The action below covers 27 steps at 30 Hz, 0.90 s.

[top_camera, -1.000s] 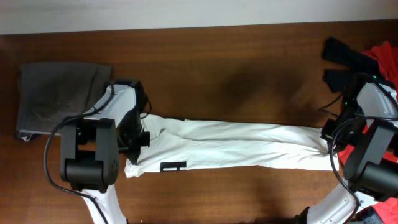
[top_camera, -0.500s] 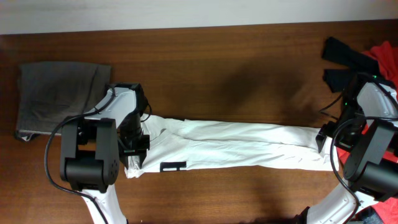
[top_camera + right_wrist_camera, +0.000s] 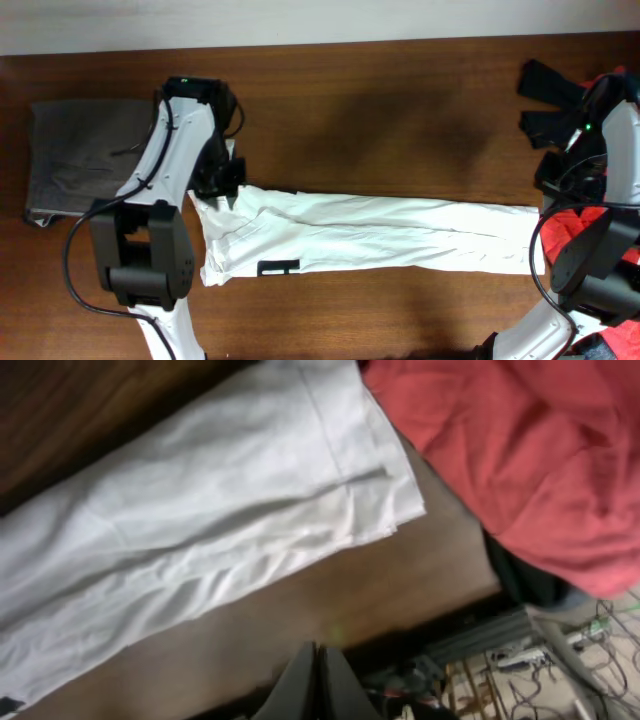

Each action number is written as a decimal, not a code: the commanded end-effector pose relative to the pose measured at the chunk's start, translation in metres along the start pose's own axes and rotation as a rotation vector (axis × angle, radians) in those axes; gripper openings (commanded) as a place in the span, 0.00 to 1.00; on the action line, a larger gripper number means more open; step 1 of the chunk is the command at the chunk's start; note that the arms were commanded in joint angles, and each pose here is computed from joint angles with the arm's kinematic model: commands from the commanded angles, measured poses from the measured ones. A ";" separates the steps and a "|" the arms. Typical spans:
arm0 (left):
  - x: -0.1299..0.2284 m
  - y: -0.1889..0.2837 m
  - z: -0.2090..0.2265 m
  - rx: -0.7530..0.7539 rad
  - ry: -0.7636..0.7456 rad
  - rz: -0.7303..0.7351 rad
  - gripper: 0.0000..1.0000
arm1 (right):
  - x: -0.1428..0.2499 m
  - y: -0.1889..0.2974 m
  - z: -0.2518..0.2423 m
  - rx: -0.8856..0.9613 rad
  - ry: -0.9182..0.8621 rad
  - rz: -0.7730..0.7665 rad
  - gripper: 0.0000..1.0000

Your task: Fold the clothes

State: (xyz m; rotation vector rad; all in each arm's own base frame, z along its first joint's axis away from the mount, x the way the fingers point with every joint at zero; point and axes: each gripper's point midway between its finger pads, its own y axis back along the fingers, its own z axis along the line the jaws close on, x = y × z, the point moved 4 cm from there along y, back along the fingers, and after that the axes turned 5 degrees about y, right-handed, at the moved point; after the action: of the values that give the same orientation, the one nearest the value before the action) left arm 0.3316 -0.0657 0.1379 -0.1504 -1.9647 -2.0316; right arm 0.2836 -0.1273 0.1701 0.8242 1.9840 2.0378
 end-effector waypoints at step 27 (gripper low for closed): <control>-0.023 -0.080 -0.028 -0.012 -0.072 -0.141 0.00 | -0.028 -0.099 0.049 -0.048 0.121 -0.040 0.04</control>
State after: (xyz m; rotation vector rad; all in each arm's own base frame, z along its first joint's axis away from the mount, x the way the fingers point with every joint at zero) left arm 0.3336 -0.0930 0.0523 -0.1173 -2.0743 -2.1423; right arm 0.3066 -0.1020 0.0774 0.6473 1.9606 2.1036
